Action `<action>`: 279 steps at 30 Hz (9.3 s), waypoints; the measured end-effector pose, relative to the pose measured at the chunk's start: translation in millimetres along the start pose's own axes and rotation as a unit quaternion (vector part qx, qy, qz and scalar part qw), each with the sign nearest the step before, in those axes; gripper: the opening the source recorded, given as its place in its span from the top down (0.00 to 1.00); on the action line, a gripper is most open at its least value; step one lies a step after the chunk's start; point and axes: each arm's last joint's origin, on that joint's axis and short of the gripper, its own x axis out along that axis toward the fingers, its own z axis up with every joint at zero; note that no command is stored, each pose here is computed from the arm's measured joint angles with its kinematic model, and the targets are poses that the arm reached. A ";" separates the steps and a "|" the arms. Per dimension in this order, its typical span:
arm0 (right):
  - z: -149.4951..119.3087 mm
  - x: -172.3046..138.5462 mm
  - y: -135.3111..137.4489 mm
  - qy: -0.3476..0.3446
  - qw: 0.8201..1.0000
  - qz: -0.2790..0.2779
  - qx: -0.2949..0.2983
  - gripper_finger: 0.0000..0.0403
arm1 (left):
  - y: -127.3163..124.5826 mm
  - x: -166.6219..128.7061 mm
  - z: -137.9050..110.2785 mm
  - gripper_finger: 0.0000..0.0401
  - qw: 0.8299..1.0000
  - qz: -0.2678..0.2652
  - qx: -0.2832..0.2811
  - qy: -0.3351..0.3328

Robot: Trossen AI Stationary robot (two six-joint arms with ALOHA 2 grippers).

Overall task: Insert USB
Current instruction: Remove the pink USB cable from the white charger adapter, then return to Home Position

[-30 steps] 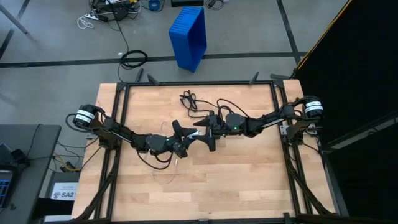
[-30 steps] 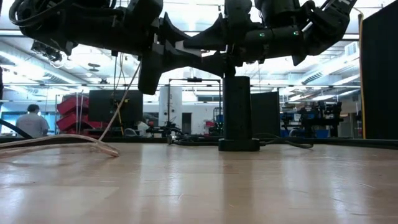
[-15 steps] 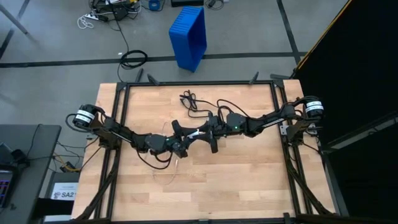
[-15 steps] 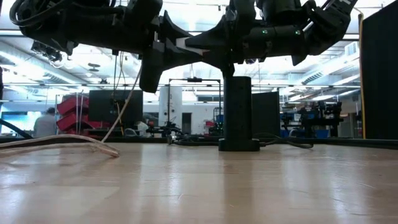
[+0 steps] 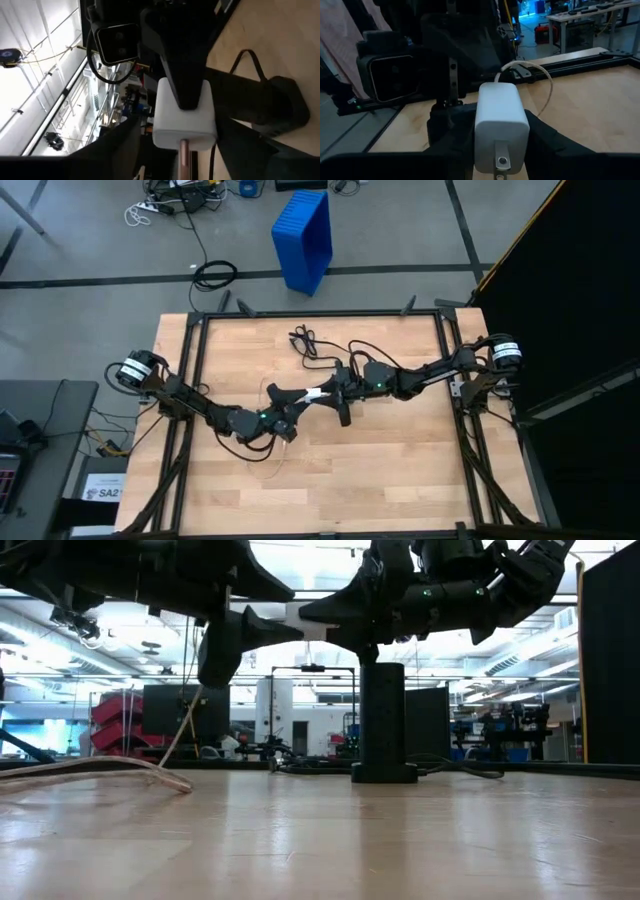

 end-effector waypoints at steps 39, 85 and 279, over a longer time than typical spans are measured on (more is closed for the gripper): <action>-1.1 -0.3 -0.1 0.008 1.000 -0.002 -0.004 0.77 | -2.5 -6.6 -6.9 0.81 1.000 -0.008 0.001 0.026; 24.2 -95.3 52.3 0.029 0.909 -0.381 -0.169 0.77 | 6.4 -2.5 -131.1 1.00 0.870 -0.211 -0.432 0.112; -47.2 -243.0 -23.6 -0.061 0.962 -0.248 -0.095 1.00 | 44.6 -97.6 -187.8 1.00 0.804 -0.058 -0.589 -0.061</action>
